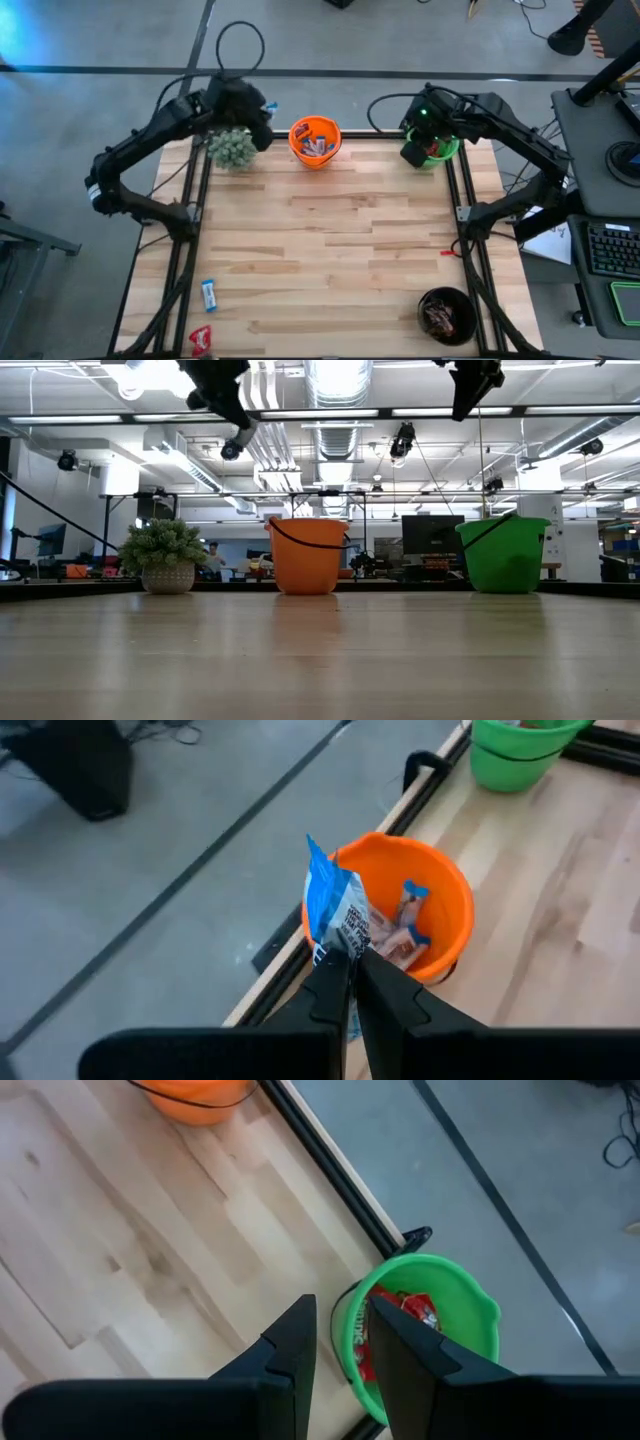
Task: Organize candy in baskets
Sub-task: Put the white chocolate bar into the orange bucket
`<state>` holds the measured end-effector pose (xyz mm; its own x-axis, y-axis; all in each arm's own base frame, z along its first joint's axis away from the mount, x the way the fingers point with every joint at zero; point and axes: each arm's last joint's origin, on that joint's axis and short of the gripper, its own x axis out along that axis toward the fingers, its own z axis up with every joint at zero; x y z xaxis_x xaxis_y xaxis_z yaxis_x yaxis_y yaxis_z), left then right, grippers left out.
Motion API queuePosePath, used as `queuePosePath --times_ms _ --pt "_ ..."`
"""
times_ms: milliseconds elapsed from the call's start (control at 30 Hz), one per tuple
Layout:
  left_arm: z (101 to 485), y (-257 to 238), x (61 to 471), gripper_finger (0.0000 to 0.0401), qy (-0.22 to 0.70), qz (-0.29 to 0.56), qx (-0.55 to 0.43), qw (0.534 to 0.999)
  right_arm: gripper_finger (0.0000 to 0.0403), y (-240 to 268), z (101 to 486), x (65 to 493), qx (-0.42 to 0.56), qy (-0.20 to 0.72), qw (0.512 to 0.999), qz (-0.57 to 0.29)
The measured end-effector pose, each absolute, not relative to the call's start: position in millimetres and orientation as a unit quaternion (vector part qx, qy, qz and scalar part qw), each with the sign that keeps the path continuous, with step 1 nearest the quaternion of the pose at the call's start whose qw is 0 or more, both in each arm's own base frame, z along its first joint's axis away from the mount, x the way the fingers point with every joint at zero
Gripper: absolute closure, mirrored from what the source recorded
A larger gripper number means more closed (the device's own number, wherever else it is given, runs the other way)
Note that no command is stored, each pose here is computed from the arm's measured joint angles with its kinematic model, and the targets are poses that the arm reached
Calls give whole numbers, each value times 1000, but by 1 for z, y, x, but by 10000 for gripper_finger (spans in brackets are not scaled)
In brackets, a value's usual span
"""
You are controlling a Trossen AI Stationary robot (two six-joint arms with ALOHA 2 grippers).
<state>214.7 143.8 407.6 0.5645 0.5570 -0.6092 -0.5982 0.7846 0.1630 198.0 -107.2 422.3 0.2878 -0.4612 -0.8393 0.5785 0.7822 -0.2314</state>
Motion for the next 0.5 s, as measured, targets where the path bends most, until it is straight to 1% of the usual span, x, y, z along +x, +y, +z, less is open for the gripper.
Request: queuePosePath --times_ms 167,367,500 --pt "392 171 227 401 340 279 -50 896 321 -112 422 196 67 498 797 -335" --pt "369 195 257 401 332 213 -38 918 321 -114 423 197 74 486 800 -343" --pt "355 209 274 401 321 195 -28 926 321 -115 423 199 81 478 803 -348"
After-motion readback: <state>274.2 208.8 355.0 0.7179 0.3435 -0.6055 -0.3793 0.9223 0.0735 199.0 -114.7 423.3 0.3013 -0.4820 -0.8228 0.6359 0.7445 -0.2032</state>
